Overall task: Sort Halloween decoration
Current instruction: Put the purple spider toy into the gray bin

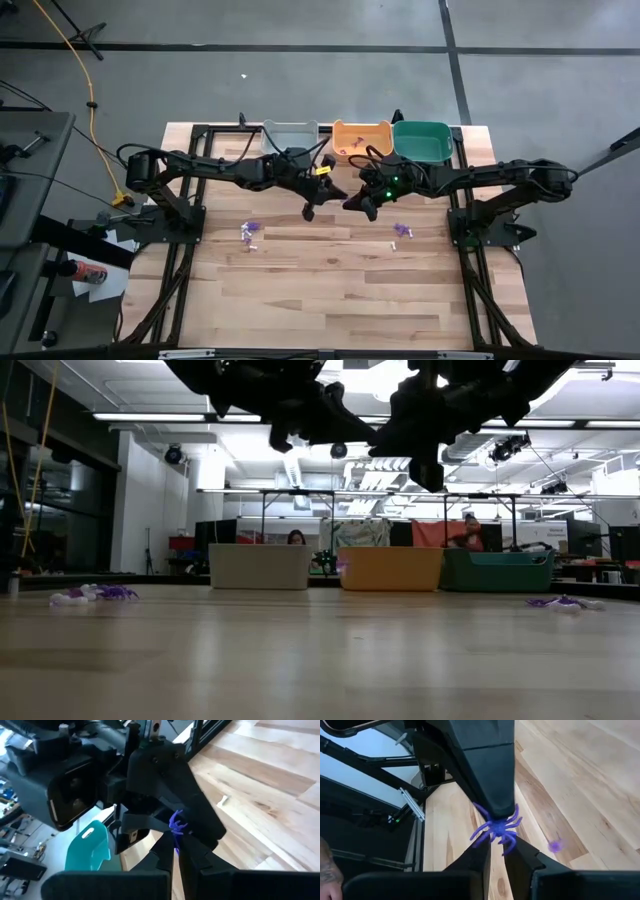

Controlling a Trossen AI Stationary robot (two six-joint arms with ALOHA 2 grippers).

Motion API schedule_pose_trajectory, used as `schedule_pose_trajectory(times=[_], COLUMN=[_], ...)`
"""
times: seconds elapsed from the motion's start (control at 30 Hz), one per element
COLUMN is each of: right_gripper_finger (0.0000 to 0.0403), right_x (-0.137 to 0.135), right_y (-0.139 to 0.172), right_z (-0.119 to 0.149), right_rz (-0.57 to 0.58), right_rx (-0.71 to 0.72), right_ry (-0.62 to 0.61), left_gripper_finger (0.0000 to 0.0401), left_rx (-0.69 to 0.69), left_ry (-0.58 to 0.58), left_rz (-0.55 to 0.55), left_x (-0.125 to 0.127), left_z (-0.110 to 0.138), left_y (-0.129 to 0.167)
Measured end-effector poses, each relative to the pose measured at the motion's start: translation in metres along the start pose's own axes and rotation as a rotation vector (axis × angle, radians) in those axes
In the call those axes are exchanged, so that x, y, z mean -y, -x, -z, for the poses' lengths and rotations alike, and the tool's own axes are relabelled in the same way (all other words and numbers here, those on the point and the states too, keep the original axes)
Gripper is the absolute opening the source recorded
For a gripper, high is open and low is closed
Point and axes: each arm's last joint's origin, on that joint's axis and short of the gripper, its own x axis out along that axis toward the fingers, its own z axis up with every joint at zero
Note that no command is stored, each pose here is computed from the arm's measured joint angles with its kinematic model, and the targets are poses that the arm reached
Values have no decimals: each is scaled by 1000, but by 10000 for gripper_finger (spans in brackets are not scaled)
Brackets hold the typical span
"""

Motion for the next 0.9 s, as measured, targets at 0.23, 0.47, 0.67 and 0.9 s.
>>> schedule_pose_trajectory(times=[0.23, 0.47, 0.67, 0.9], right_gripper_finger=[48, 48, 48, 48], right_x=[2, 5, 9, 17], right_y=[0, 0, 1, 4], right_z=[3, 5, 5, -1], right_rz=[22, 82, 161, 291], right_rx=[-30, -30, -8, 73], right_ry=[-13, 3, 70, 92], left_gripper_finger=[0, 0, 0, 0], left_rx=[-120, -298, -402, -404], left_ry=[20, 204, 551, 777], left_rz=[-116, -189, -187, -282], left_x=[-17, -38, -31, 5], left_z=[7, 20, 38, 61], left_y=[18, 61, 96, 112])
